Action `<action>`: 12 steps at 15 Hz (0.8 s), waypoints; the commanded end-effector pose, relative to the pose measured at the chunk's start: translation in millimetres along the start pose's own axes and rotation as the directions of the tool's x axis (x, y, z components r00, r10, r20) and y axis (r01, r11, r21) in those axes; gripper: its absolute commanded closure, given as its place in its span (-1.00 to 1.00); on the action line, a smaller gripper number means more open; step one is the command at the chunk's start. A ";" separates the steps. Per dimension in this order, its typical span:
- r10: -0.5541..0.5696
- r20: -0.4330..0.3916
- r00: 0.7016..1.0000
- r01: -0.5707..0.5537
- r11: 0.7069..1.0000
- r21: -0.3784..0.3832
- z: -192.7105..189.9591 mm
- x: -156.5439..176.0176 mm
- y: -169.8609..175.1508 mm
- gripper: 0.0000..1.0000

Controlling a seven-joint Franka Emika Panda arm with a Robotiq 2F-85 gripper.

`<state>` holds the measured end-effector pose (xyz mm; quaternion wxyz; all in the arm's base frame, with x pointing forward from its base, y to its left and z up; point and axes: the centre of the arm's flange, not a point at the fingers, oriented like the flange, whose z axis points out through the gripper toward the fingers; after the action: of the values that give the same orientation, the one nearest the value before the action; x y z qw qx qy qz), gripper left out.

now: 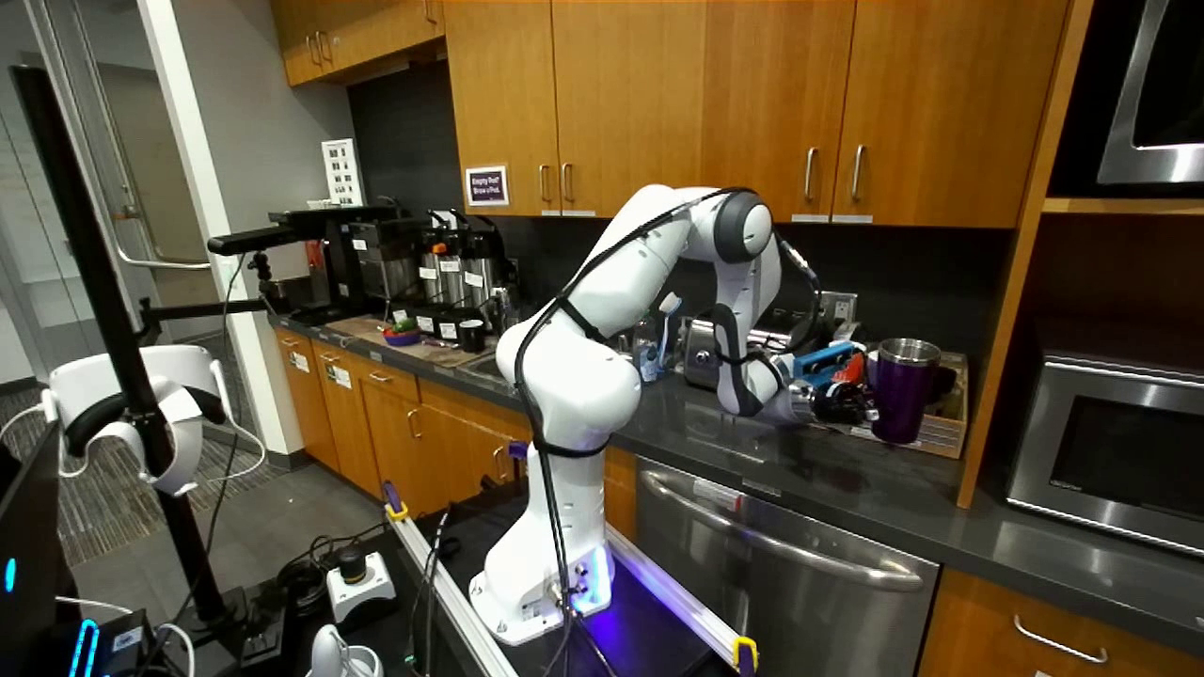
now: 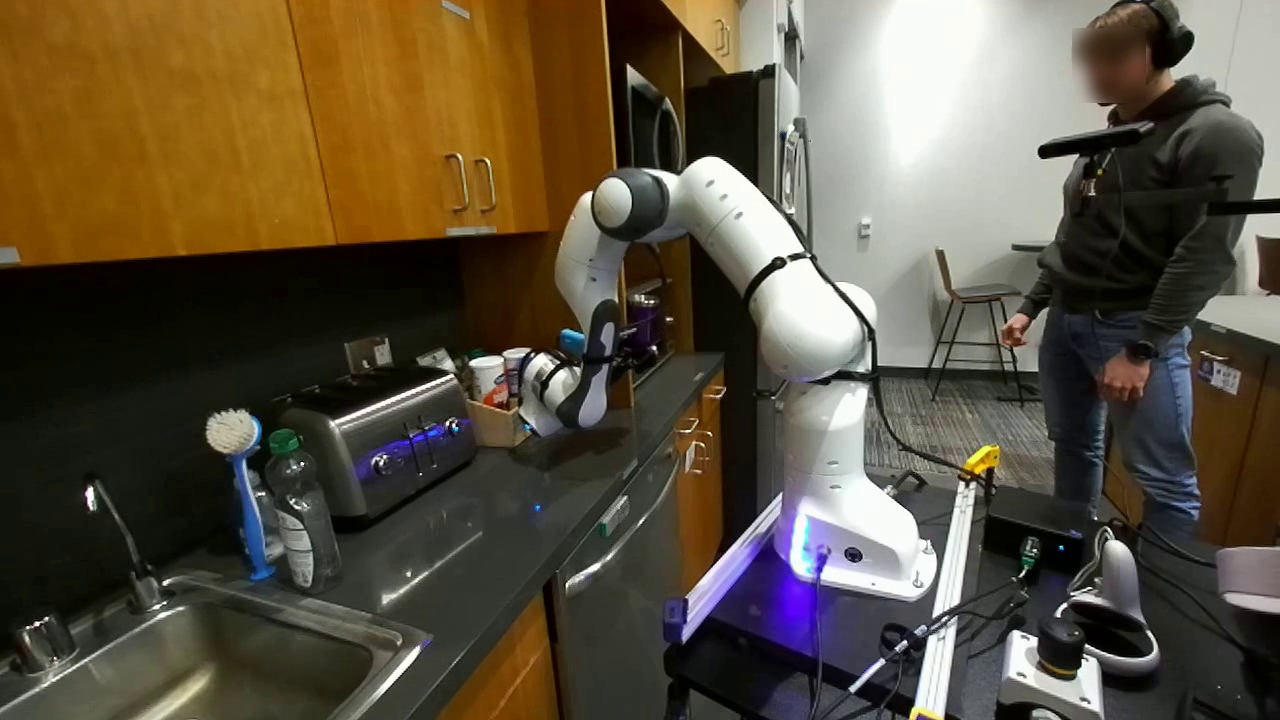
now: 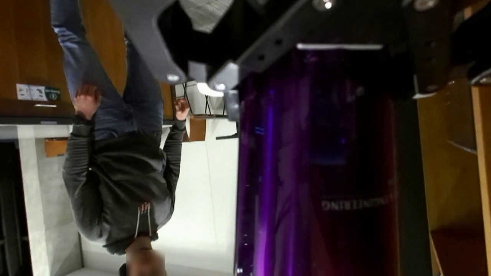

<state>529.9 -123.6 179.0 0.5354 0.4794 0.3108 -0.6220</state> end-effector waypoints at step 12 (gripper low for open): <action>0.019 -0.081 0.997 -0.018 1.000 0.010 -5.8 1.3 26.8 -0.14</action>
<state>547.9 -128.5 175.1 0.5294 0.5121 0.3349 -0.5876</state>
